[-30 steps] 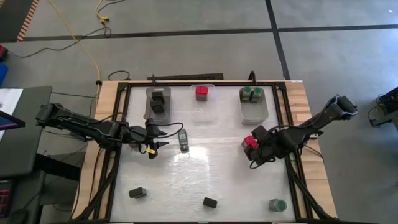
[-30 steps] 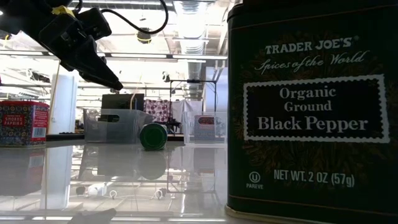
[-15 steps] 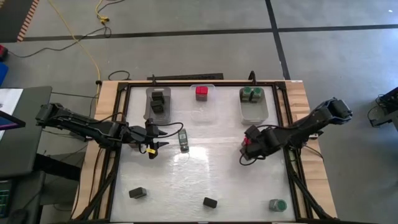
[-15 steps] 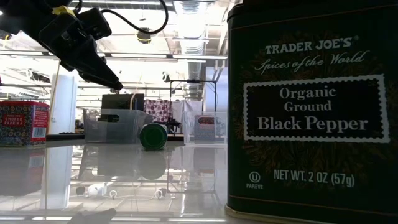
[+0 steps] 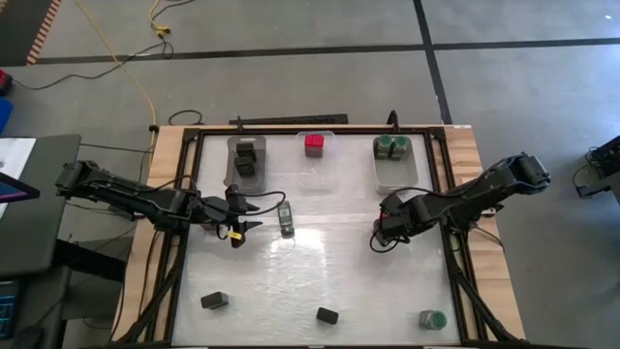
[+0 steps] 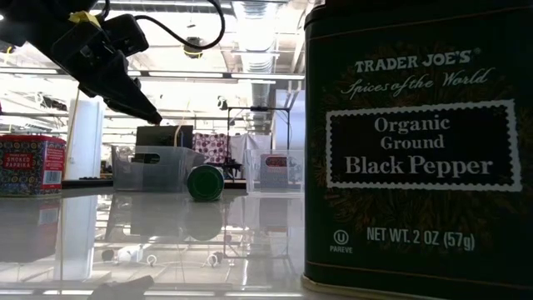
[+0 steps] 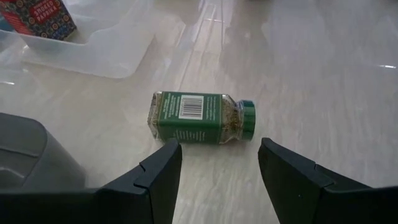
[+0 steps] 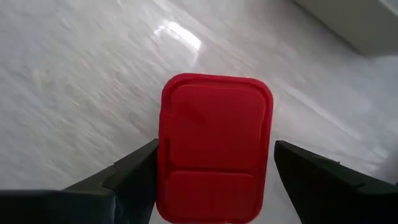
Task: Sort spices by type
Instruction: Put the red seasoning can into the transparent bin
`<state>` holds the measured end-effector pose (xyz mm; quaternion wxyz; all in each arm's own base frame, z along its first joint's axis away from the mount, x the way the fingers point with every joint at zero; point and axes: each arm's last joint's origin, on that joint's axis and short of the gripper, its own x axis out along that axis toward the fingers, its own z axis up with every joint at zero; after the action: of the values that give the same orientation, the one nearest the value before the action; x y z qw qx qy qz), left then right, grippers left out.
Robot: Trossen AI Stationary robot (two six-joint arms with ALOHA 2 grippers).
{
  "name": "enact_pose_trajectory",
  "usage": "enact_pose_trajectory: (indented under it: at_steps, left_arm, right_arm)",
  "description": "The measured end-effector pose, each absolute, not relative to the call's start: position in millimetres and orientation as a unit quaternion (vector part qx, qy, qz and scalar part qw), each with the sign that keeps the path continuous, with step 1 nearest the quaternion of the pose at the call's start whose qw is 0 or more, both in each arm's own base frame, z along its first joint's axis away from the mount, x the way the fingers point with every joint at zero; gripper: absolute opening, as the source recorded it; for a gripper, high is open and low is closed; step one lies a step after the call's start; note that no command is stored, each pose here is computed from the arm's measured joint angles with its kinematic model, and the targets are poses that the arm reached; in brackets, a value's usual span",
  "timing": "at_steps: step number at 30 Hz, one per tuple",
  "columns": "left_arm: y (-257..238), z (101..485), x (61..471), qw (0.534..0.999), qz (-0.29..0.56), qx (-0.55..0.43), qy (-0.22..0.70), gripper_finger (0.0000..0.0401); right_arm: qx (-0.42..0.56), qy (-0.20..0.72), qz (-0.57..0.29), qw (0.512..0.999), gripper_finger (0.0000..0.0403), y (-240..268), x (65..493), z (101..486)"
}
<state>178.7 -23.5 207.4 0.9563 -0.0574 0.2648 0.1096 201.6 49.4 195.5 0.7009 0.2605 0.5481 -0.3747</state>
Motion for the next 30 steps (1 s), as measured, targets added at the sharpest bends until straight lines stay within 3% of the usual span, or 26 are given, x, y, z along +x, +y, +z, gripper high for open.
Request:
enact_pose_trajectory:
  at_steps: [9,17,30]
  left_arm:
    - [-23.5,207.6,178.7,0.957,0.108,-0.05,0.265,0.0204]
    - [-23.5,207.8,178.9,0.958,0.105,-0.042,0.264,0.0204]
    - [-23.5,208.0,178.9,0.958,0.106,-0.047,0.263,0.0204]
  right_arm:
    - [0.246,0.553,-0.36,0.71,0.0296,47.6,203.3,195.2]
    - [0.242,0.554,-0.356,0.713,0.0243,47.3,203.8,195.2]
    - [0.215,0.576,-0.318,0.722,0.0241,40.9,207.6,198.0]
